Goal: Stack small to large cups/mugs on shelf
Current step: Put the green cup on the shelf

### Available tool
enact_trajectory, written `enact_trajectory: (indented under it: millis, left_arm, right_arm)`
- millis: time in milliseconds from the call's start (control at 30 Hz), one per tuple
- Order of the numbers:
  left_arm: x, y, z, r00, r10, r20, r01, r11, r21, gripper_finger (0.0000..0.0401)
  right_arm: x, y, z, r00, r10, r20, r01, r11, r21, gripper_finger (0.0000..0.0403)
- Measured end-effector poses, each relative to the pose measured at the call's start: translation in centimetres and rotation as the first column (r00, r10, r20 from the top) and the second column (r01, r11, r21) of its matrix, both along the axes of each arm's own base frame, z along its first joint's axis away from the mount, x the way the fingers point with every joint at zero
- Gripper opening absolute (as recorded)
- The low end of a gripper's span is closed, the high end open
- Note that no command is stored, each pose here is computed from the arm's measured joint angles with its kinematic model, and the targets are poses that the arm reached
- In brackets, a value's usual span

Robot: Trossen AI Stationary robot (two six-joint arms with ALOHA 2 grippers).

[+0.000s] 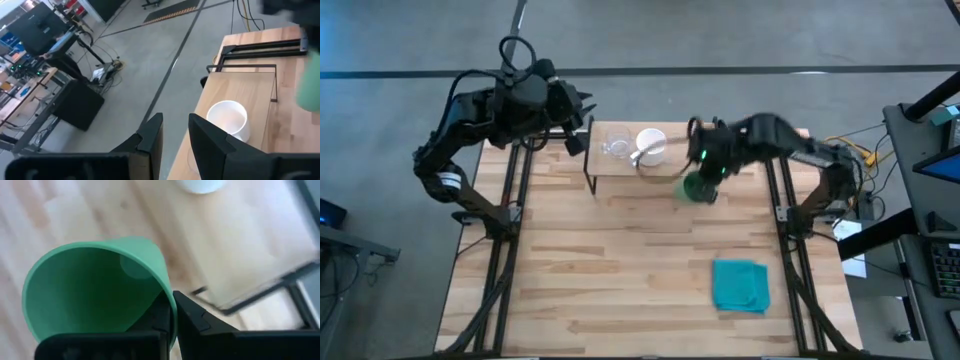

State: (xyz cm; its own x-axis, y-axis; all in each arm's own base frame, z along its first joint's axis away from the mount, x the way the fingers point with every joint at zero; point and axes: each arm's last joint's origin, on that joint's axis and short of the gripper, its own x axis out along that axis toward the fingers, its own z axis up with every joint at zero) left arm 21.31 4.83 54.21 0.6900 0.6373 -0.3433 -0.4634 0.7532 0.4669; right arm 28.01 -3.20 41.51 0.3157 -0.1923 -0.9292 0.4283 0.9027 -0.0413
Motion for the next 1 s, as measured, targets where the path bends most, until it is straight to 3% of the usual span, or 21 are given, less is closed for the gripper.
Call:
enact_trajectory:
  millis: [233,400,533,800,1000]
  left_arm:
    - [2.0,0.5,-1.2,0.999,0.026,-0.025,-0.027,0.998,-0.059,0.0080]
    - [4.7,1.0,-2.2,0.998,-0.059,0.017,0.061,0.985,-0.159,0.0080]
    - [8.4,1.6,-3.6,0.989,-0.135,0.058,0.144,0.968,-0.207,0.0080]
    - [14.8,4.5,-8.5,0.995,-0.090,-0.036,0.079,0.969,-0.233,0.0080]
    - [18.1,5.5,-9.8,0.993,-0.097,0.063,0.108,0.972,-0.209,0.0079]
  right_arm:
    - [-2.7,-4.8,1.1,0.994,-0.103,0.022,0.104,0.994,-0.036,0.0009]
    - [-3.6,-7.2,1.1,0.988,-0.151,0.013,0.151,0.988,-0.043,0.0009]
    - [-3.3,-8.8,0.4,0.991,-0.130,-0.019,0.130,0.991,-0.018,0.0009]
    - [-3.2,-10.4,-0.4,0.996,-0.063,-0.067,0.061,0.998,-0.032,0.0009]
    - [-3.7,-11.5,-0.3,0.995,-0.068,-0.067,0.065,0.997,-0.047,0.0009]
